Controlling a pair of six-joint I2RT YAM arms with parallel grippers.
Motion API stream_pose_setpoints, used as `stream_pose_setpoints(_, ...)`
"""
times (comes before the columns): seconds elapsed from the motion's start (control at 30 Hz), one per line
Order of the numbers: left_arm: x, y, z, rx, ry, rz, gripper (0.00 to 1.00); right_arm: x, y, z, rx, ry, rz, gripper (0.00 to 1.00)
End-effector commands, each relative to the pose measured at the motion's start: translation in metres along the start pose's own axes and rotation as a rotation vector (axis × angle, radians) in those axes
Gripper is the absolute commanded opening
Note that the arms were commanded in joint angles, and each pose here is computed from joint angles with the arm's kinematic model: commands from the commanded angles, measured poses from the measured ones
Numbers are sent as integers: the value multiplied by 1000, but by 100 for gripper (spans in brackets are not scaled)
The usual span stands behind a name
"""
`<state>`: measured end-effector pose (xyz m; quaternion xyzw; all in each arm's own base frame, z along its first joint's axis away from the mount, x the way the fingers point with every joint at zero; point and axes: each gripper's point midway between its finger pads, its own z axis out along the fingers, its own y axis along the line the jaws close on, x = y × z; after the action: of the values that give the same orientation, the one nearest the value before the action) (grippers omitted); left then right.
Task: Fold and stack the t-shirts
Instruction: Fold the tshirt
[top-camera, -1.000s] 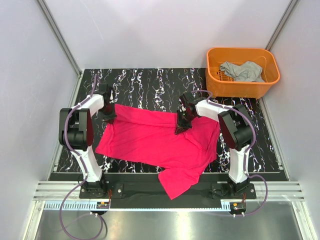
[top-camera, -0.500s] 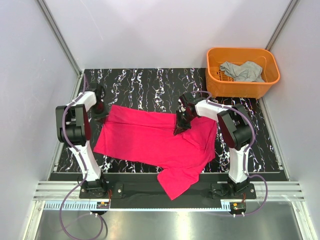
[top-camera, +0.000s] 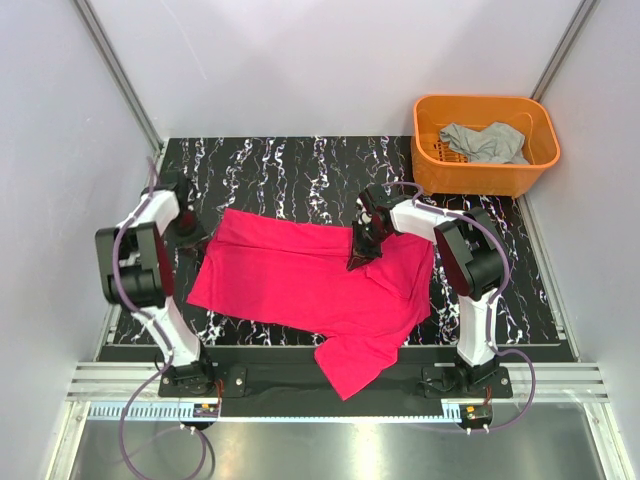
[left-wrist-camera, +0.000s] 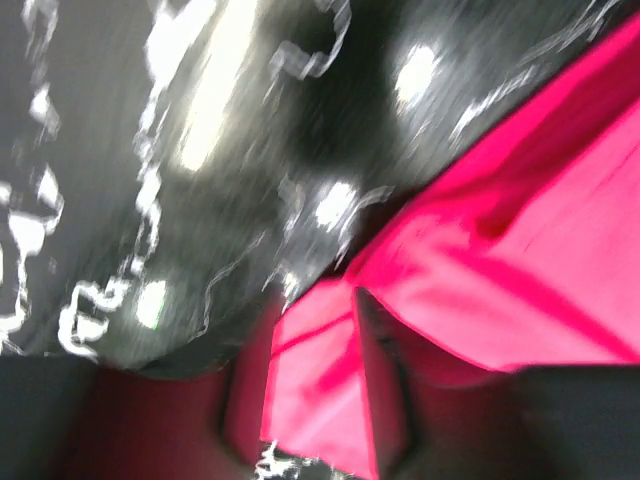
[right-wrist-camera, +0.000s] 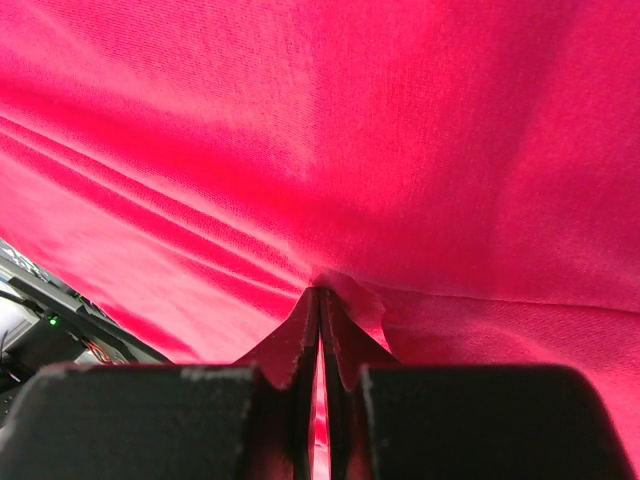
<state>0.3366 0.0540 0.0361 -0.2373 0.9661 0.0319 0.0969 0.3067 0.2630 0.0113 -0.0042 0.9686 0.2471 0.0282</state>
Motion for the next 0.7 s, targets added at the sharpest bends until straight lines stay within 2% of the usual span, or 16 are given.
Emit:
stream_pose_setpoints(0.0, 17, 12, -19, 66, 7, -76, 36, -1, -11, 5, 48, 2, -12, 8)
stream_pose_setpoints(0.1, 35, 15, -23, 122, 44, -142, 33, -2, -8, 7, 32, 9, -4, 8)
stream_pose_setpoints(0.2, 51, 21, -26, 127, 62, -218, 45, -2, -6, 5, 25, 7, -1, 8)
stream_pose_setpoints(0.37, 70, 31, -18, 112, 117, -323, 39, -1, -6, 6, 13, -2, -2, 9)
stream_pose_setpoints(0.43, 69, 31, -16, 117, 129, -313, 37, 0, -6, 8, 6, -2, 4, 9)
stream_pose_setpoints(0.67, 86, 43, -5, 48, 176, -329, 38, 1, -3, 10, -14, 1, 5, 9)
